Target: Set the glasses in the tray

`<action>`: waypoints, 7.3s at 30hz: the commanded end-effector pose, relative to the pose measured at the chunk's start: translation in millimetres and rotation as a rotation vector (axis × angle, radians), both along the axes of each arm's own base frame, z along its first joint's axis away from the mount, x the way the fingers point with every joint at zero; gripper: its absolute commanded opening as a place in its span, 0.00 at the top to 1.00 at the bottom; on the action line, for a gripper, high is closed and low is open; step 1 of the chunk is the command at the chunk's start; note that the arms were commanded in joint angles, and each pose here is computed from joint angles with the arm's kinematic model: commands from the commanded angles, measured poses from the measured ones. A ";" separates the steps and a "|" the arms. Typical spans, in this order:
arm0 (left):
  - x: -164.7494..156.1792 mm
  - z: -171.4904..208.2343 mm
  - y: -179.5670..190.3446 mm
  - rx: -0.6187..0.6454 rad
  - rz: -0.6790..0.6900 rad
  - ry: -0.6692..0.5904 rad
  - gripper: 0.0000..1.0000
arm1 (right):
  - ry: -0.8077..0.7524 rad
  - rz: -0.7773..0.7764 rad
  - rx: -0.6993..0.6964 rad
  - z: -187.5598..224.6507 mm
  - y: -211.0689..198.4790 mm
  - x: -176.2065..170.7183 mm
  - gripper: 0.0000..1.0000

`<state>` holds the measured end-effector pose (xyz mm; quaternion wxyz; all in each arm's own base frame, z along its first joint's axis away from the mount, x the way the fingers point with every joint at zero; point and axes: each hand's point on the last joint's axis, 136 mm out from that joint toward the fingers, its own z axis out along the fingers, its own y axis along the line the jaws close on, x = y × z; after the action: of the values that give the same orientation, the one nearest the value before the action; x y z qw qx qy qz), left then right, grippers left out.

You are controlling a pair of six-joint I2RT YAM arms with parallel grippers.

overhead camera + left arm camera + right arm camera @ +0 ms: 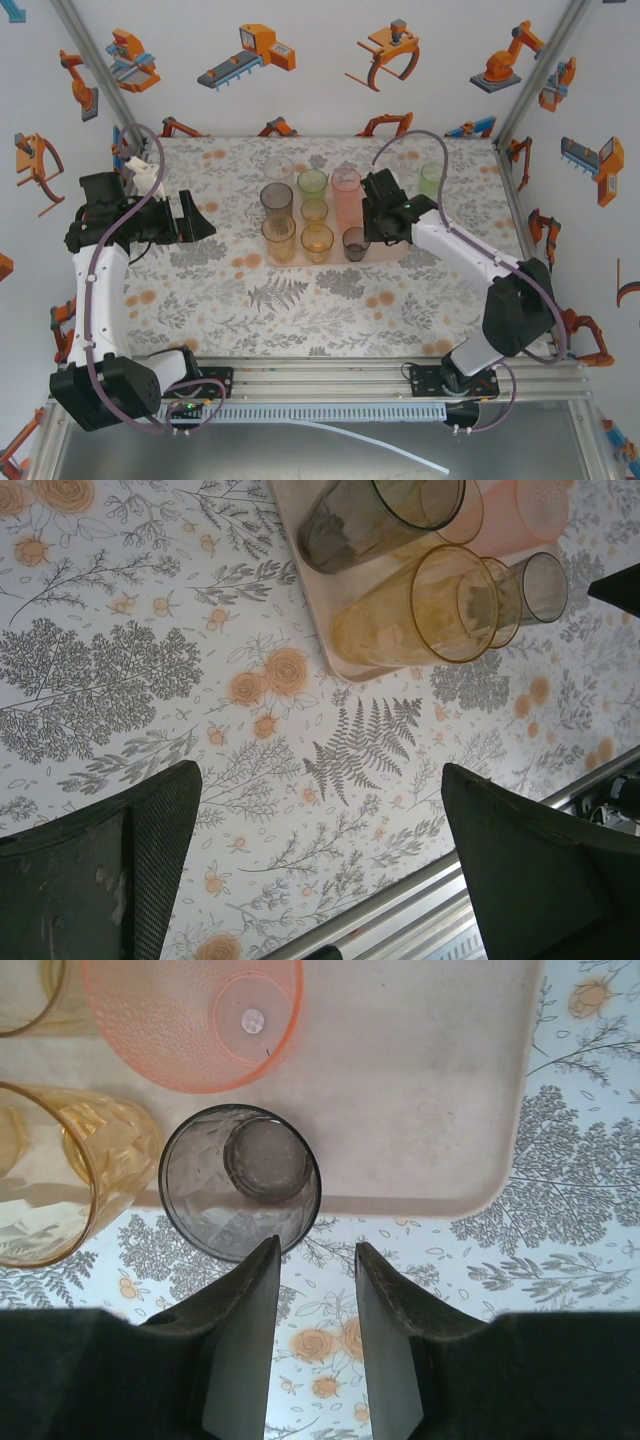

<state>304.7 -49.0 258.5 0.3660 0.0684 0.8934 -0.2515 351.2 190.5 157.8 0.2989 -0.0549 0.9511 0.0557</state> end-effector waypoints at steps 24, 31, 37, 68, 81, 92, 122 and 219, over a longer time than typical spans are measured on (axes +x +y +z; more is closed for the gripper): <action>-4.7 7.3 -13.0 -0.013 -0.045 -0.013 0.03 | -0.153 -0.436 0.024 57.1 -196.7 152.1 0.58; -8.0 6.7 -10.9 -0.004 -0.036 -0.016 0.03 | -0.120 -0.457 0.020 34.7 -211.3 177.8 0.58; -9.4 5.3 -8.2 0.003 -0.026 -0.017 0.03 | -0.107 -0.461 0.008 17.3 -220.6 192.2 0.58; -6.2 -4.3 -2.8 0.003 -0.010 0.004 0.03 | -0.034 -0.465 0.012 -42.2 -231.7 228.0 0.61; -5.3 -4.7 -2.4 0.003 -0.011 0.003 0.03 | -0.004 -0.465 -0.007 -56.8 -234.1 223.9 0.76; -5.0 -4.0 -2.6 -0.001 -0.009 0.003 0.03 | 0.003 -0.463 -0.021 -56.5 -236.8 219.1 0.87; -5.6 0.7 -3.3 -0.005 -0.008 -0.010 0.03 | -0.072 -0.434 -0.015 -4.9 -235.5 209.2 0.98; -1.3 0.1 -15.0 -0.016 -0.056 0.005 0.03 | -0.027 -0.259 0.011 -55.3 -92.5 16.0 0.95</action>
<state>304.1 -59.5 248.7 0.3478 0.0791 0.8967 -0.2622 366.9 97.3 106.9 0.3148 0.0601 0.9470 0.0223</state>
